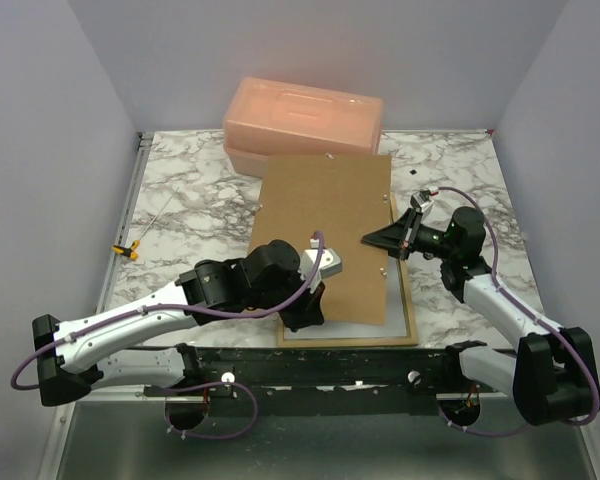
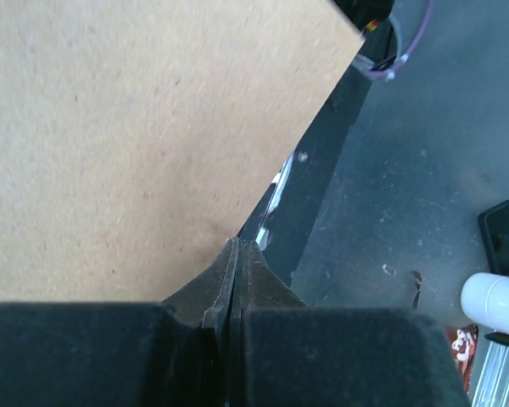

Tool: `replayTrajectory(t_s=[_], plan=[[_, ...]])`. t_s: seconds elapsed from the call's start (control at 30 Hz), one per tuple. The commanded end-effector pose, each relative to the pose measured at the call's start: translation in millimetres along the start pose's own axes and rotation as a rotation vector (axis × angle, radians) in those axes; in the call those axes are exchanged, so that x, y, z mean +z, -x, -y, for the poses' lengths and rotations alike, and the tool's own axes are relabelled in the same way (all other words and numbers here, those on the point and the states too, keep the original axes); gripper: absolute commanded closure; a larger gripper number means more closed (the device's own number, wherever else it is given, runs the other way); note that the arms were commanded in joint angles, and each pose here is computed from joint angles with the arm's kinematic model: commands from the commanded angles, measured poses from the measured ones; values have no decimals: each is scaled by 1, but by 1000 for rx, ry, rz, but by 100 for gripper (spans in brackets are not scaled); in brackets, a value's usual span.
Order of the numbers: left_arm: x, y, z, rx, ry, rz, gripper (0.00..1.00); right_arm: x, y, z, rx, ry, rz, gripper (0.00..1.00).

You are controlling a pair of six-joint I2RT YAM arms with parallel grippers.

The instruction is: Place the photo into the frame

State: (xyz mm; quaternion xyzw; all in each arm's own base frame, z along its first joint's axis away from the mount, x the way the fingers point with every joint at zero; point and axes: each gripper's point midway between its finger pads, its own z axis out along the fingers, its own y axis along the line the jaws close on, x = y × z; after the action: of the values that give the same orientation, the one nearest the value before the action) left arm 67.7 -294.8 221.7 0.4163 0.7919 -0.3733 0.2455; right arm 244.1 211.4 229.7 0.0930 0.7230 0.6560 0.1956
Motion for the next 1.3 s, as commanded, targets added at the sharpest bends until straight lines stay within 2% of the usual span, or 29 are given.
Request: replayTrajectory(t_s=[0.0,0.1,0.23,0.4,0.6,0.73,0.97,1.27], plan=[[-10,45,32,40,-125,157,100,-2,-3,-22,-103,48,-21,100],[-20,66,46,55,-180,238,100,-3,-6,-17,-117,33,-30,99],[-35,97,44,27,-125,356,100,-4,-11,-11,-133,15,-48,100],[-56,122,-2,-115,107,473,91,-7,-16,-6,-165,2,-71,100],[-86,106,-72,-372,313,536,74,-10,-24,1,-160,-12,-108,100],[-95,73,-114,-496,441,497,72,-14,-25,2,-151,-12,-117,100],[-92,0,-176,-653,668,336,73,-21,-23,3,-152,-13,-129,100],[-68,-51,-216,-749,694,227,75,-39,-14,5,-131,-15,-108,100]])
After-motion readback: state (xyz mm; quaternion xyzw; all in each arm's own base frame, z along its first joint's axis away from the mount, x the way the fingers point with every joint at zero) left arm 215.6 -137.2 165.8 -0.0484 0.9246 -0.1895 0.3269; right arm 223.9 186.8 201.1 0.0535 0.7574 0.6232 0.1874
